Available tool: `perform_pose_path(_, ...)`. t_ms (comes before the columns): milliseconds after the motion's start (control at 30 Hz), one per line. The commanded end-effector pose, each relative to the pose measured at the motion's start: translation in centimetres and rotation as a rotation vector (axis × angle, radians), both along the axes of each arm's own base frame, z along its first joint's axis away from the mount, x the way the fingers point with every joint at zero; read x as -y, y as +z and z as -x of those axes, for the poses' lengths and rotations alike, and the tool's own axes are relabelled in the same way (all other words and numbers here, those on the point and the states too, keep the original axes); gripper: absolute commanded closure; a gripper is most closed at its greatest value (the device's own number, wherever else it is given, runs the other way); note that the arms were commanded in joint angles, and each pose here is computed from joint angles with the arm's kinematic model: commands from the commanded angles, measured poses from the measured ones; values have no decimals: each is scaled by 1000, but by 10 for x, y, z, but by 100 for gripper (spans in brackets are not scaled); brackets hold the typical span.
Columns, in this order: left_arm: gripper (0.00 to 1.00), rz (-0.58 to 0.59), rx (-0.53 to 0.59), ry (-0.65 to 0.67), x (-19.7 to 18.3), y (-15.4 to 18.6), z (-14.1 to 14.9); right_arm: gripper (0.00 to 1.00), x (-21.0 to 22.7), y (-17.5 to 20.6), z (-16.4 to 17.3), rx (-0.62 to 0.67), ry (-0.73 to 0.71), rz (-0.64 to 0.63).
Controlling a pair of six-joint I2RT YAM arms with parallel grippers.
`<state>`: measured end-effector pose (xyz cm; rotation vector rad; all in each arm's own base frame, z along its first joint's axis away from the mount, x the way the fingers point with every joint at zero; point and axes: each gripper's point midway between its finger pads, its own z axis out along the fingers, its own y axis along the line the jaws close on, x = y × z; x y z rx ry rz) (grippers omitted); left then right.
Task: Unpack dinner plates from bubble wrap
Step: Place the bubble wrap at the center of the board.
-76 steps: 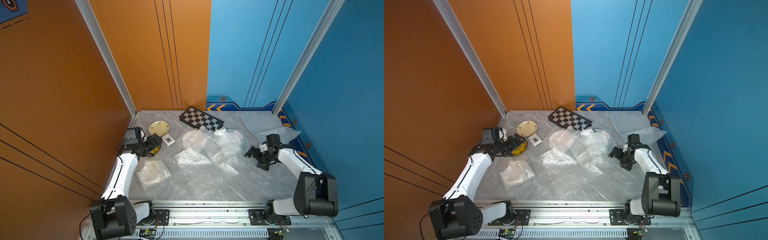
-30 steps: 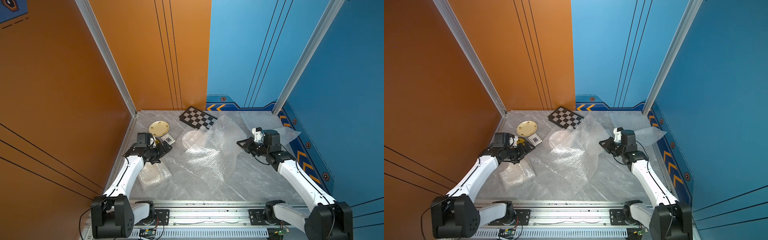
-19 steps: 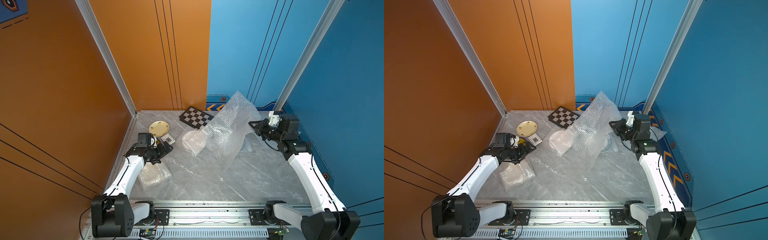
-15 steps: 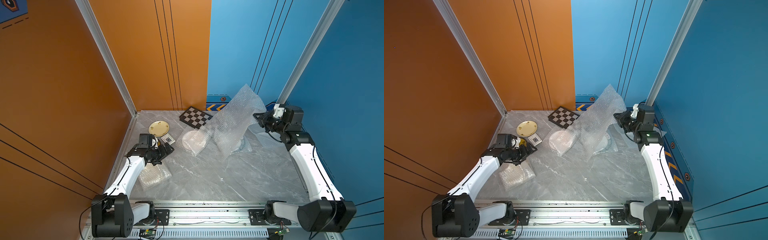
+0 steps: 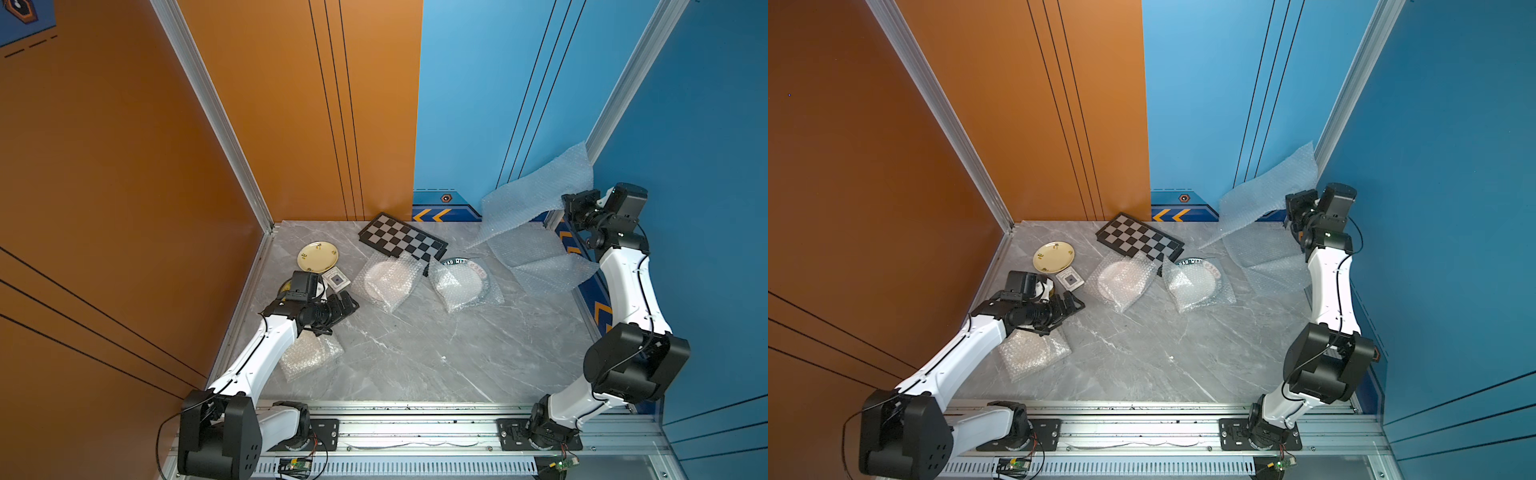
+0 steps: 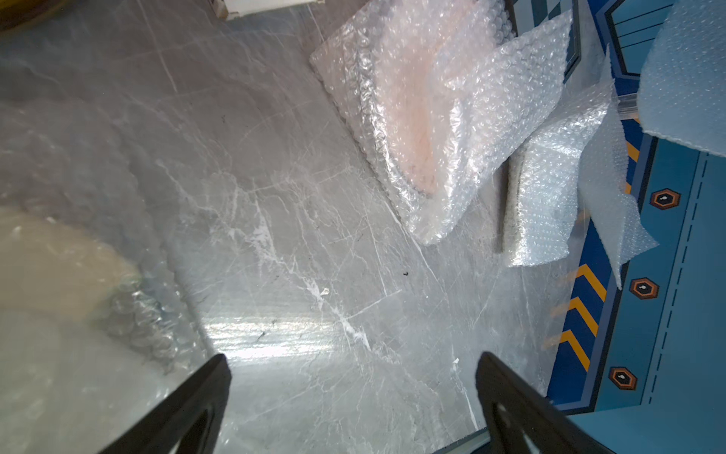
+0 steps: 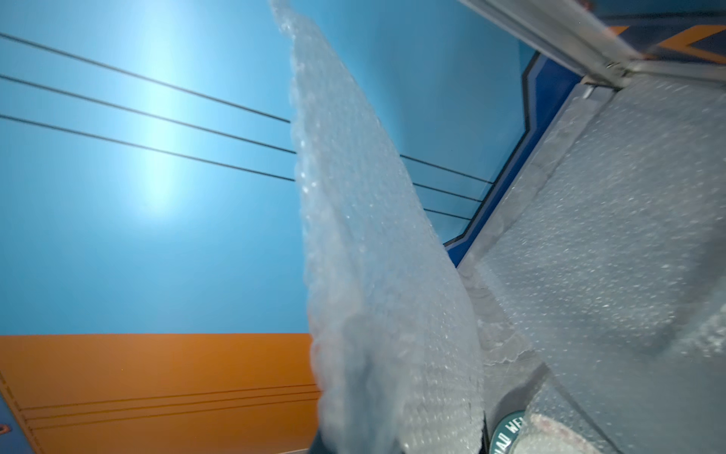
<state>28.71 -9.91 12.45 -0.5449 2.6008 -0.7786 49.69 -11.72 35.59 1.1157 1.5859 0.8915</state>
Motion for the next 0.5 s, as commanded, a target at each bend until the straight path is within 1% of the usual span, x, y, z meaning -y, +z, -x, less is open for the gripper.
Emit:
perform_pose_path(0, 2, -25, -21, 15, -3, -5, 7, 100, 29, -31, 1, -13, -90, -43)
perform_pose_path(100, 2, -30, -28, 12, -2, -5, 7, 100, 34, -76, 12, -89, -123, -50)
perform_pose_path(233, 2, -35, -35, -2, 2, -5, 4, 100, 25, -135, 23, -179, -99, -86)
perform_pose_path(333, 2, -41, -33, -16, 6, -4, 1, 100, 22, -160, 35, -217, -101, -104)
perform_pose_path(367, 2, -41, -36, -20, 7, -4, 1, 97, 22, -163, 38, -222, -102, -101)
perform_pose_path(400, 2, -42, -35, -25, 8, -4, 0, 91, 20, -164, 42, -229, -97, -96)
perform_pose_path(433, 2, -43, -37, -28, 9, -4, 0, 84, 20, -163, 44, -233, -91, -90)
perform_pose_path(467, 2, -45, -37, -31, 10, -5, -1, 74, 19, -161, 46, -235, -82, -80)
